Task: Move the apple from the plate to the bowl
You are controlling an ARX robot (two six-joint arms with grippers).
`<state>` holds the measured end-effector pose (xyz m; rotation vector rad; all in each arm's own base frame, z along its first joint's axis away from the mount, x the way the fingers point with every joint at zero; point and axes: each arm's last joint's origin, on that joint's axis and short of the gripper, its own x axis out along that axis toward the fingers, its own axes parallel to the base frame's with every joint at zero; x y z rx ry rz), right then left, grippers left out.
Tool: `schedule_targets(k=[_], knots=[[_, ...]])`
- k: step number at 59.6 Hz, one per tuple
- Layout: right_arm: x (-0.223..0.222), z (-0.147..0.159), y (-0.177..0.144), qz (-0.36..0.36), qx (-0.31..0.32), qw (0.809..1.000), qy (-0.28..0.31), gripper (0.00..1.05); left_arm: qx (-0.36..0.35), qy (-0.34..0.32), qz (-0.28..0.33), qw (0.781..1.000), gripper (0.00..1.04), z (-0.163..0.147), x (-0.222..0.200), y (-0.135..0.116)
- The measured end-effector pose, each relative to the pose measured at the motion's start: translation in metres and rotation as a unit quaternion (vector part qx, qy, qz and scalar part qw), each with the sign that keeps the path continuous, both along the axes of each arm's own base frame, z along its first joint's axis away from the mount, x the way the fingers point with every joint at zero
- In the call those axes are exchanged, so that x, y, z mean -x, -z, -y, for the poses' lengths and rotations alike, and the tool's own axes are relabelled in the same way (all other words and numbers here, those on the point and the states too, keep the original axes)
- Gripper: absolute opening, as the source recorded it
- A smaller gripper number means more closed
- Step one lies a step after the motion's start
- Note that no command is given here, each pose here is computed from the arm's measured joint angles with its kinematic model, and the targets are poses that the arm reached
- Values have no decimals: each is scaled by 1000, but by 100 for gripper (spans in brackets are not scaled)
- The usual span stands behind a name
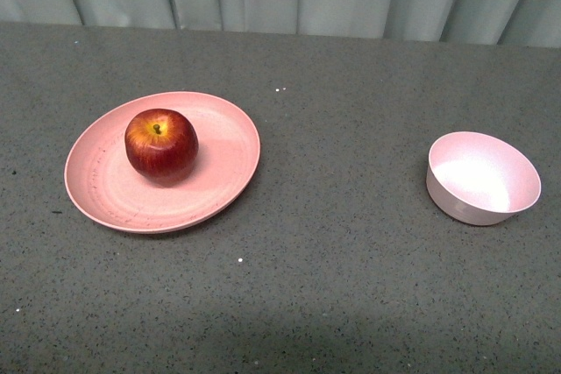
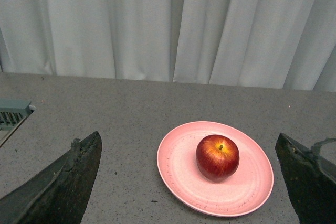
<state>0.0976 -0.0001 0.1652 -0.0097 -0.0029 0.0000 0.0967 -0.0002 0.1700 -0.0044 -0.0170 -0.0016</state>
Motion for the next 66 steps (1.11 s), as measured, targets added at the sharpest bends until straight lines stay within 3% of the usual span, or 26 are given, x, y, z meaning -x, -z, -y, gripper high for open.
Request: schedule_targets(k=[19, 26, 42, 53, 66], knots=[[0, 0, 0, 0, 0, 1000, 0, 95, 0, 0, 0, 1000, 98, 0, 0, 0], [-5, 1, 0, -23, 46, 995, 90, 95, 0, -1, 0, 1000, 98, 0, 0, 0], [-67, 2, -13, -130, 63, 989, -13, 95, 0, 0, 0, 1000, 98, 0, 0, 0], [-135, -6, 17, -306, 89, 943, -90, 95, 0, 0, 0, 1000, 98, 0, 0, 0], [-183, -24, 42, -393, 125, 898, -155, 95, 0, 0, 0, 1000, 98, 0, 0, 0]])
